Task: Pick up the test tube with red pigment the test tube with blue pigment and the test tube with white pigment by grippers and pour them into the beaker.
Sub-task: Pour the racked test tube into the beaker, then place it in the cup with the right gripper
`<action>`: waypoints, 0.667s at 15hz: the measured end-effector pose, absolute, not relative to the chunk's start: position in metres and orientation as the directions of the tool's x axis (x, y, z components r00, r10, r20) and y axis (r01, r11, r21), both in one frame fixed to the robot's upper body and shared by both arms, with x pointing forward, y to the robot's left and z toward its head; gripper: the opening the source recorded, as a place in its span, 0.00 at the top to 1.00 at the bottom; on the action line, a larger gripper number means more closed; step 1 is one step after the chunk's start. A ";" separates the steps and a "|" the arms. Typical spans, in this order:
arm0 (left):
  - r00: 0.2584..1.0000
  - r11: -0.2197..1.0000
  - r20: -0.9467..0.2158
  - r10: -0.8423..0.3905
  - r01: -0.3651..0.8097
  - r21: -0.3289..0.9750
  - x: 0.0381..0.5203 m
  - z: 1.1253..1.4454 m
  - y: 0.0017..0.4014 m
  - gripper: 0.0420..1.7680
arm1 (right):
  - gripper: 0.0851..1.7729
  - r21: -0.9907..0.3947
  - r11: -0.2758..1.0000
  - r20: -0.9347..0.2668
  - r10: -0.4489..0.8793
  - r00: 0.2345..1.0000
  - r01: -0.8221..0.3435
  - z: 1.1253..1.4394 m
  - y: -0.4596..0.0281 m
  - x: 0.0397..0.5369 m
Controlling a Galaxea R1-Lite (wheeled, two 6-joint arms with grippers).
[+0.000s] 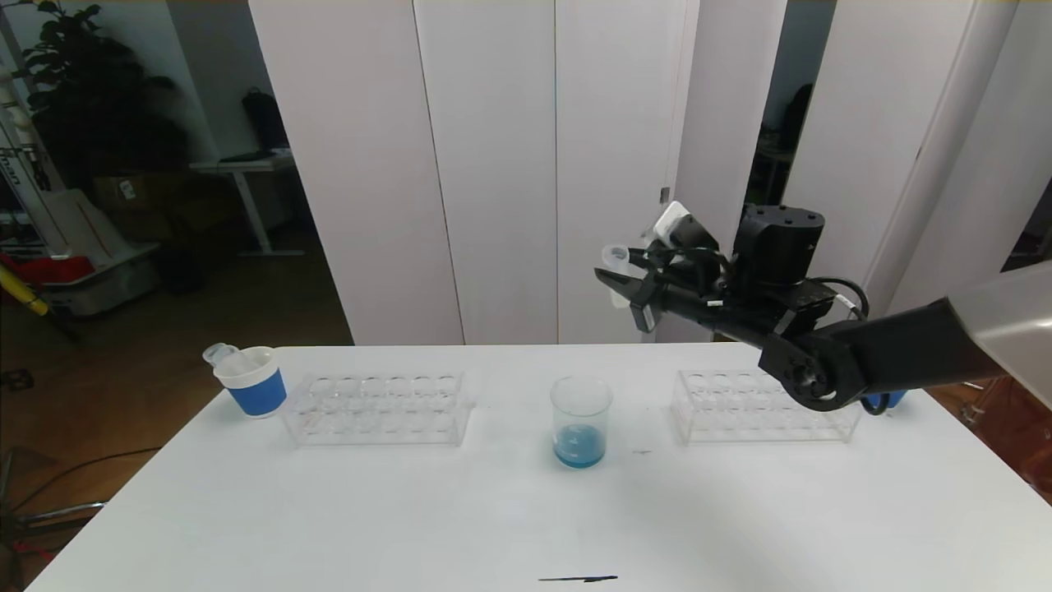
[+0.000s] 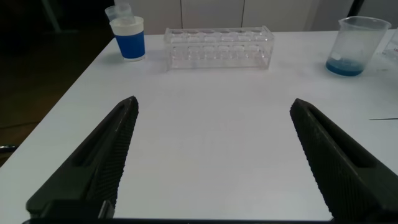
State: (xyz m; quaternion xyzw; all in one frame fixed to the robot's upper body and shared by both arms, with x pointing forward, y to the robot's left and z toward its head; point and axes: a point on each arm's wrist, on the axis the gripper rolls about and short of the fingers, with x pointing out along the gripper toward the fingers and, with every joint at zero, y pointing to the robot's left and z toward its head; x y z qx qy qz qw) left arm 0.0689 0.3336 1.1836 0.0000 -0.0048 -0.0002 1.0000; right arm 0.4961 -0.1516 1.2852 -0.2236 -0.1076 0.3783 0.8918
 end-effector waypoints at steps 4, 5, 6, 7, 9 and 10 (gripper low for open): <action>1.000 1.000 0.010 0.000 0.000 0.000 0.069 1.184 0.334 0.01 | 0.70 -0.593 0.555 0.022 0.736 0.677 -0.584 1.285 -0.152 0.495; 1.000 1.000 0.009 0.000 0.000 0.000 0.069 1.184 0.334 0.01 | 0.70 -0.621 0.532 0.022 0.746 0.665 -0.576 1.285 -0.151 0.495; 1.000 1.000 0.010 0.000 0.000 0.000 0.069 1.184 0.334 0.01 | 0.70 -0.646 0.501 0.019 0.765 0.644 -0.575 1.284 -0.151 0.495; 1.000 1.000 0.009 0.000 0.000 0.000 0.069 1.184 0.334 0.01 | 0.70 -0.670 0.476 0.013 0.775 0.632 -0.569 1.282 -0.152 0.495; 1.000 1.000 0.009 0.000 0.000 0.000 0.069 1.184 0.334 0.01 | 0.70 -0.704 0.433 0.001 0.793 0.610 -0.562 1.278 -0.154 0.496; 1.000 1.000 0.009 0.000 0.000 0.000 0.069 1.184 0.334 0.01 | 0.70 -0.728 0.407 -0.004 0.802 0.597 -0.552 1.277 -0.156 0.497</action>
